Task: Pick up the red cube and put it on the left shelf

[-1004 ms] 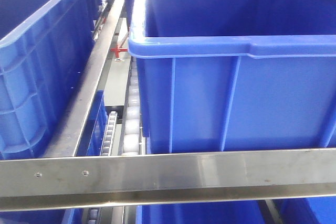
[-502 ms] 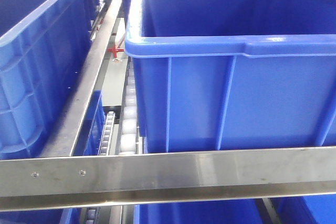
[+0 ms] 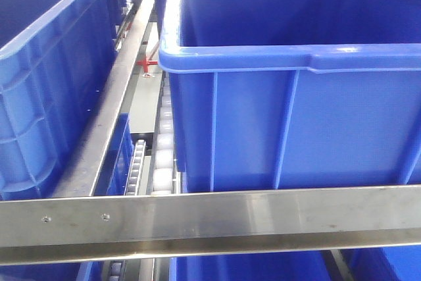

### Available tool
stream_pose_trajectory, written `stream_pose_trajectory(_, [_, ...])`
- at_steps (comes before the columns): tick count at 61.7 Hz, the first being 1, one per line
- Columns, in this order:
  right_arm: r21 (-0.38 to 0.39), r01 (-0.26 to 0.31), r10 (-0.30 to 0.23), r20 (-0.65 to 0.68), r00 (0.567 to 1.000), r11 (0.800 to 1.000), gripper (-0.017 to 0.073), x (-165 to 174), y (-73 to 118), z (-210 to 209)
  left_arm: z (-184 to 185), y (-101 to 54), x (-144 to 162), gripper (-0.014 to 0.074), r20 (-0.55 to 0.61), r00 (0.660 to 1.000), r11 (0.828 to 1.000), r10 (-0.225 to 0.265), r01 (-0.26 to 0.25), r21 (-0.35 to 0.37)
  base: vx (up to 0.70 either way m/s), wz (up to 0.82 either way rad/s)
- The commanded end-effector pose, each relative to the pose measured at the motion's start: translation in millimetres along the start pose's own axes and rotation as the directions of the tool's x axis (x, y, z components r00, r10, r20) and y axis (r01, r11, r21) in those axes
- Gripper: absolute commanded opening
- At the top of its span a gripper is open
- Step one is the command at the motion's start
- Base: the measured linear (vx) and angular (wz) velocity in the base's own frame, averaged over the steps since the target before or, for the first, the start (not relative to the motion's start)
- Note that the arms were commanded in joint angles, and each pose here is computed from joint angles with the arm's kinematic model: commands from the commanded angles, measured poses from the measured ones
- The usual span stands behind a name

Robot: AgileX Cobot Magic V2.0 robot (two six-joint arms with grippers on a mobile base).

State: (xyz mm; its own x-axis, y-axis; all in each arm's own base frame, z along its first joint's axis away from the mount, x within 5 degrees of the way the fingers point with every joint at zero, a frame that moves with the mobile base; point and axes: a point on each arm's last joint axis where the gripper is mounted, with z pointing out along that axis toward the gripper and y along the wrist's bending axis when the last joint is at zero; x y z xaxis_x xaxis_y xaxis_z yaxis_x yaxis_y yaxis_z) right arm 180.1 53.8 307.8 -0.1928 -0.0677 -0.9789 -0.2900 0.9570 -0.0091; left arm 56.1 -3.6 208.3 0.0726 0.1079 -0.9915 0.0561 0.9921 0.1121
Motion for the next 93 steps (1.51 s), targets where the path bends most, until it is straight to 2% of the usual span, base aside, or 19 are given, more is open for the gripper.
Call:
stream_pose_trajectory(1, [-0.001, 0.026, -0.026, 0.118, 0.993, 1.0, 0.005, -20, 0.3, -11, 1, 0.4, 1, 0.0106, 0.052, 0.999, 1.0, -0.009, 0.009, -0.011, 0.0, 0.0])
stream_pose_trajectory(9, [0.032, 0.021, -0.023, 0.086, 0.996, 0.999, 0.005, -20, -4.4, -30, 1, 0.4, 1, 0.0106, 0.052, 0.999, 1.0, -0.009, 0.009, -0.011, 0.02, 0.14])
stream_pose_trajectory(19, [0.085, 0.009, -0.023, 0.156, 0.988, 0.996, 0.005, -9, -10.7, -56, 1, 0.4, 1, 0.0106, 0.052, 0.999, 1.0, -0.009, 0.009, -0.011, -0.01, -0.05])
stream_pose_trajectory(34, [0.152, -0.004, -0.046, 0.323, 0.945, 0.988, 0.005, 48, -12.6, -88, 1, 0.4, 1, 0.0106, 0.052, 0.999, 1.0, -0.009, 0.009, -0.011, -0.01, -0.04])
stream_pose_trajectory(46, [0.188, -0.014, -0.061, 0.387, 0.92, 0.982, 0.005, 92, -10.3, -105, 1, 0.4, 1, 0.0106, 0.052, 0.999, 1.0, -0.009, 0.009, -0.011, 0.0, 0.0])
stream_pose_trajectory(51, [0.196, -0.038, -0.048, 0.416, 0.908, 0.98, 0.005, 105, -10.0, -109, 1, 0.4, 1, 0.0106, 0.052, 0.999, 1.0, -0.009, 0.009, -0.011, 0.0, 0.0])
stream_pose_trajectory(93, [0.215, -0.05, -0.047, 0.425, 0.904, 0.975, 0.005, 109, -9.6, -118, 1, 0.4, 1, 0.0106, 0.052, 0.999, 1.0, -0.009, 0.009, -0.011, 0.0, 0.03])
